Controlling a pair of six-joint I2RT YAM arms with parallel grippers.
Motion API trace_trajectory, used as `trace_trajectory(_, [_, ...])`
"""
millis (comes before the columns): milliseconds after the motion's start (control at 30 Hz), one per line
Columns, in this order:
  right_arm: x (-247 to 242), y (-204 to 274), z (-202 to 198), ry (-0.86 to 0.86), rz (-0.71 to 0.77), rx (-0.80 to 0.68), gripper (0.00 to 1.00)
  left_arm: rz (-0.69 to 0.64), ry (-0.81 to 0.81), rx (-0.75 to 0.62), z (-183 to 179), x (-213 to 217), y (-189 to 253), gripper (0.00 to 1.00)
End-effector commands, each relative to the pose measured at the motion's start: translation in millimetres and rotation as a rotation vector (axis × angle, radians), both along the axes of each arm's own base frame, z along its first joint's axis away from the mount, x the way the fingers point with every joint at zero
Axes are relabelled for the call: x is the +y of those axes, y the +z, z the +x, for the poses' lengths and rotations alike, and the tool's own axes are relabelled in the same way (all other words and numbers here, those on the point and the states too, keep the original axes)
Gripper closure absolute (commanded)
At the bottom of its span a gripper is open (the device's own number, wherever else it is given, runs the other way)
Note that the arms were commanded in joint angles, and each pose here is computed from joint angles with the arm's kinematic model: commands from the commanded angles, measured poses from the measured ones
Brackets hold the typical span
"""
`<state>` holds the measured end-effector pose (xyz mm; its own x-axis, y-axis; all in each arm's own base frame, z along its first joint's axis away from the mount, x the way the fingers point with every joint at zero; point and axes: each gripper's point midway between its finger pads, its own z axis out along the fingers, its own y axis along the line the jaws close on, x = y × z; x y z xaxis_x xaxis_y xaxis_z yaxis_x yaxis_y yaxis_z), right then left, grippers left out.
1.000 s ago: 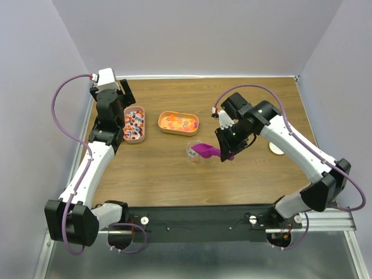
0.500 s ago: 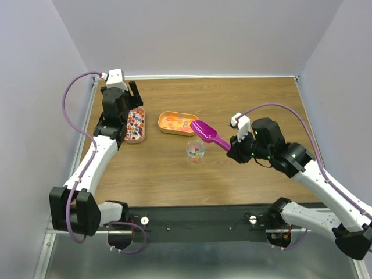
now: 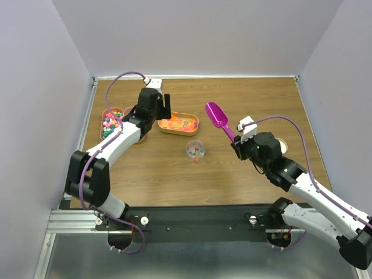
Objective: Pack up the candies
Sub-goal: Move the storage box to the center of the board.
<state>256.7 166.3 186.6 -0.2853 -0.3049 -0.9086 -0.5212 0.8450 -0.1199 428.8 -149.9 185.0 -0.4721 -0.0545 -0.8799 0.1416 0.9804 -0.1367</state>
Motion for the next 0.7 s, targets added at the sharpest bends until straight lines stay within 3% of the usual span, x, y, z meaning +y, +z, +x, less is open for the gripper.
trace_trajectory(0, [-8,23,16,-0.098,0.06,-0.121,0.99,0.077,0.044,0.133,7,4,-31,0.24])
trace_trajectory(467, [10,25,8,0.003,0.101,-0.11,0.99,0.227,0.144,0.328,41,32,-101,0.33])
trace_trajectory(667, [12,23,8,0.014,0.101,-0.104,0.99,0.217,0.1,0.39,43,22,-124,0.51])
